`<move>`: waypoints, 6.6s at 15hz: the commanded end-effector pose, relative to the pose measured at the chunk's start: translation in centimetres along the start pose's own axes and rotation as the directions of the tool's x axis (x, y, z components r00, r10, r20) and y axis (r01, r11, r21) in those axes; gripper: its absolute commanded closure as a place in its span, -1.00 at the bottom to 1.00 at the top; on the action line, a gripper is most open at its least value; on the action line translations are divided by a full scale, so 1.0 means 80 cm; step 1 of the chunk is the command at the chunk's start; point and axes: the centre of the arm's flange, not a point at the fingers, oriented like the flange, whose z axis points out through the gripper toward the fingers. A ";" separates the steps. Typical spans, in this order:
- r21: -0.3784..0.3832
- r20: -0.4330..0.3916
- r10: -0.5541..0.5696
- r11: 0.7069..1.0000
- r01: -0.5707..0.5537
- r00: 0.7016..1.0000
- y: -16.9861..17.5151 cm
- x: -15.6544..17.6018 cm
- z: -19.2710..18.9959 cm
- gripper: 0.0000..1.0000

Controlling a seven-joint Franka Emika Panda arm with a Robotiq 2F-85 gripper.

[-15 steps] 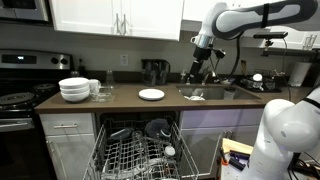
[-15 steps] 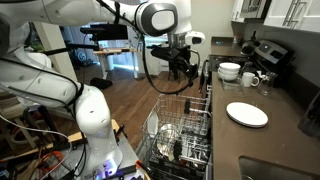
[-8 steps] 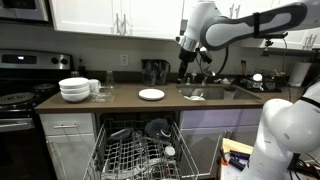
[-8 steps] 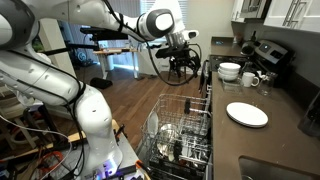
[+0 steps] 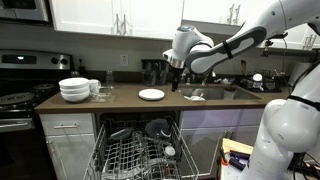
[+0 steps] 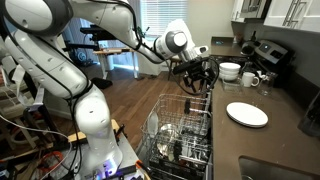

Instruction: Take the top white plate and put it in the dishwasher

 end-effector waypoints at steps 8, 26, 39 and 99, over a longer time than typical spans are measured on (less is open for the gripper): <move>-0.152 0.052 -0.084 0.984 0.091 0.995 0.004 0.088 0.105 -1.00; -0.246 -0.027 -0.149 0.959 0.138 0.988 -0.002 0.115 0.137 -1.00; -0.312 0.021 -0.175 0.934 0.173 0.984 -0.012 0.133 0.195 -1.00; -0.406 -0.029 -0.136 0.907 0.112 0.990 -0.019 0.123 0.201 -0.68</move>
